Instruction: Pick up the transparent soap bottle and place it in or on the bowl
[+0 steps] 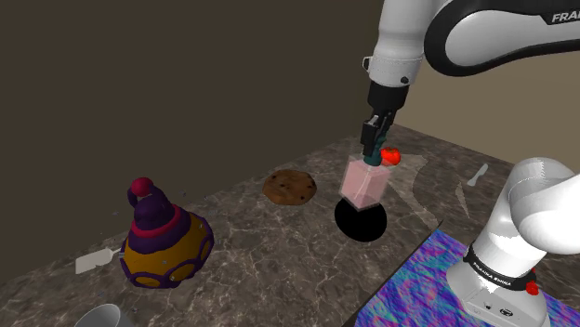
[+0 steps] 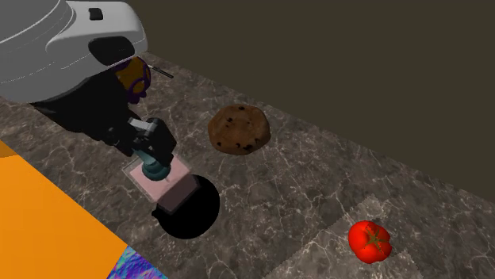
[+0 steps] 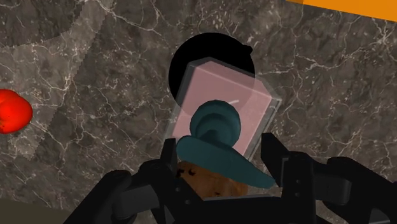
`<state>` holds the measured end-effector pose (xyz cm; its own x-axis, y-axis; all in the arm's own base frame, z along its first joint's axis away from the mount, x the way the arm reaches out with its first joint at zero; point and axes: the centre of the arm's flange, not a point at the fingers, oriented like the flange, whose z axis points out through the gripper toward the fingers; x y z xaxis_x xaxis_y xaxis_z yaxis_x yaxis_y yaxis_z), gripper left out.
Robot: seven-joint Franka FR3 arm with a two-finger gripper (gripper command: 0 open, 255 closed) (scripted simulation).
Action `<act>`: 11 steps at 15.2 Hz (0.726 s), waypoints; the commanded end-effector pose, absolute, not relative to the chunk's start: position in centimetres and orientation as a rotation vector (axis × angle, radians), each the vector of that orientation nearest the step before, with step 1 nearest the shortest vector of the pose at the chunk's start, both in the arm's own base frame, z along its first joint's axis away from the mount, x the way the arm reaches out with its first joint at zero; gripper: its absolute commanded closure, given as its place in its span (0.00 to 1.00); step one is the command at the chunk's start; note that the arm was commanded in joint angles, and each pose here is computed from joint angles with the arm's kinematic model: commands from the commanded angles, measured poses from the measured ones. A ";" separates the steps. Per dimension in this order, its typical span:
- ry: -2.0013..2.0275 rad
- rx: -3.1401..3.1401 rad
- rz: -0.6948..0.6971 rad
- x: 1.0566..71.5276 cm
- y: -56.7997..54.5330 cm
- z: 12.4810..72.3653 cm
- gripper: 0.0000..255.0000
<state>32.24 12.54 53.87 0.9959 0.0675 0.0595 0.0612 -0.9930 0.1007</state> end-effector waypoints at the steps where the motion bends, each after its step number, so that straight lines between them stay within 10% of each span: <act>1: 0.098 3.040 0.097 32.3 12.5 52.8 1.00; 11: 0.098 3.040 0.097 32.3 12.5 50.2 1.00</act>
<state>32.26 12.55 50.23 0.9959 0.0675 0.0599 0.0612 -0.9930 0.1007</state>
